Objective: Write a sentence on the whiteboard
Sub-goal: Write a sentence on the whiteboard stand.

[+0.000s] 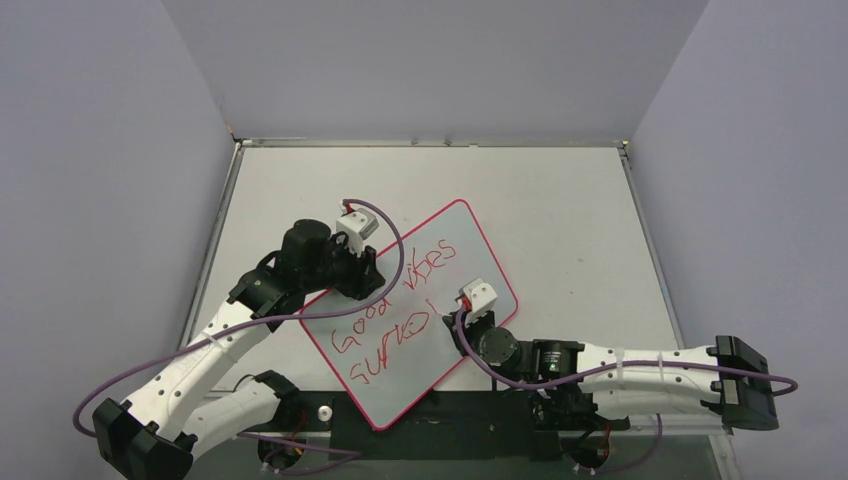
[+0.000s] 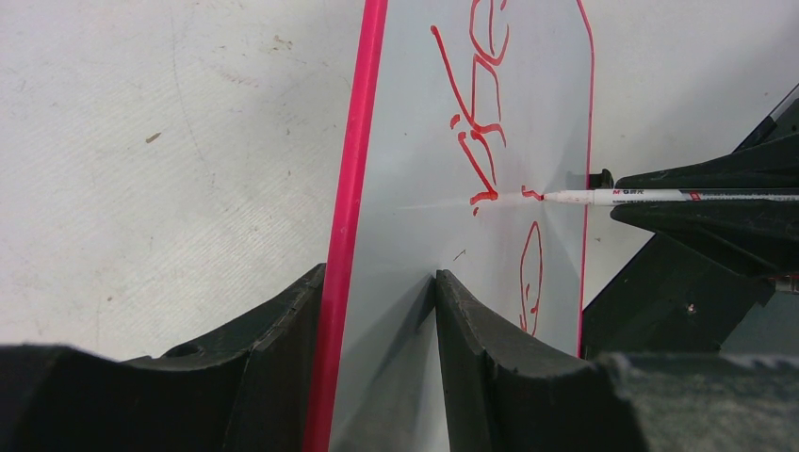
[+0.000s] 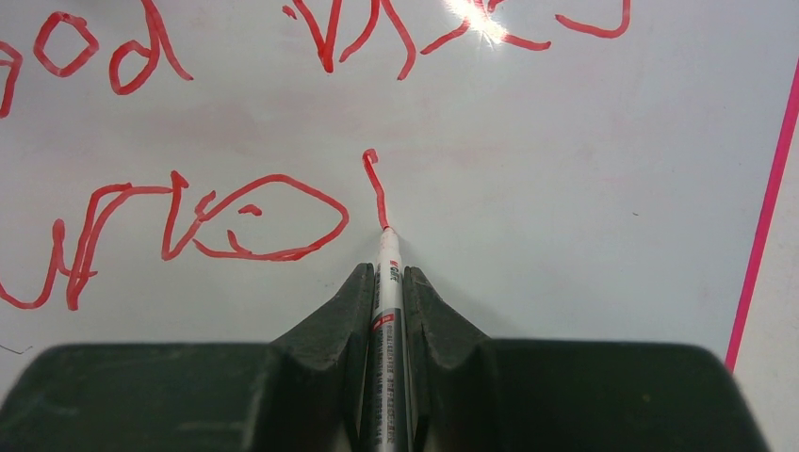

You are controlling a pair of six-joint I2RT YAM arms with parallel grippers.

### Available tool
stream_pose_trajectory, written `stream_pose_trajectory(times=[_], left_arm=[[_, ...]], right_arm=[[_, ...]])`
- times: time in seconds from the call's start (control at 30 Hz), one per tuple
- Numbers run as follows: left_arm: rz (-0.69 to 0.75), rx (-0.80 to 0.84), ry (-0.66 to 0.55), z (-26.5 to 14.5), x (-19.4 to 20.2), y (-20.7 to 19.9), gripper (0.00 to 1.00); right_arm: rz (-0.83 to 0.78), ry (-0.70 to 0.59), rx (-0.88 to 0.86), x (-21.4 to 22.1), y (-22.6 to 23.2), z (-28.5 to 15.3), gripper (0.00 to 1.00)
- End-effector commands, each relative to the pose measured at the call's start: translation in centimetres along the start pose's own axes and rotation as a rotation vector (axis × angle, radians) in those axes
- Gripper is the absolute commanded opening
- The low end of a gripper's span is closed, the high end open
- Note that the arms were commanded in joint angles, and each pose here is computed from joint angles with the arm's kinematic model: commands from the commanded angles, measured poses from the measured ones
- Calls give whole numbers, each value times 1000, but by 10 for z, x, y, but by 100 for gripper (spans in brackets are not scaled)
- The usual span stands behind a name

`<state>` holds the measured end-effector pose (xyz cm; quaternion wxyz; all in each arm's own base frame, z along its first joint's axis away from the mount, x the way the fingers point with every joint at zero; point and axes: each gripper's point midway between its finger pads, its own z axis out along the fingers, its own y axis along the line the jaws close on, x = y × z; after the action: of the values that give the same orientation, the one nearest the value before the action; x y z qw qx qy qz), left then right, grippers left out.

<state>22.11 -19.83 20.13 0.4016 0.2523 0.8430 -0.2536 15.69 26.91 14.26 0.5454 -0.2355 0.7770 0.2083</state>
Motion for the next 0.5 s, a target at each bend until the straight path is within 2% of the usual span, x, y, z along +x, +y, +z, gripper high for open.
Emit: stream_pose_trajectory(times=[0.0, 0.47], left_arm=[[59, -48, -93, -4, -27, 8, 0], [59, -68, -91, -4, -26, 11, 0]], right_arm=[[9, 13, 6, 7, -2, -3, 0], [-29, 8, 51, -6, -8, 1, 0]])
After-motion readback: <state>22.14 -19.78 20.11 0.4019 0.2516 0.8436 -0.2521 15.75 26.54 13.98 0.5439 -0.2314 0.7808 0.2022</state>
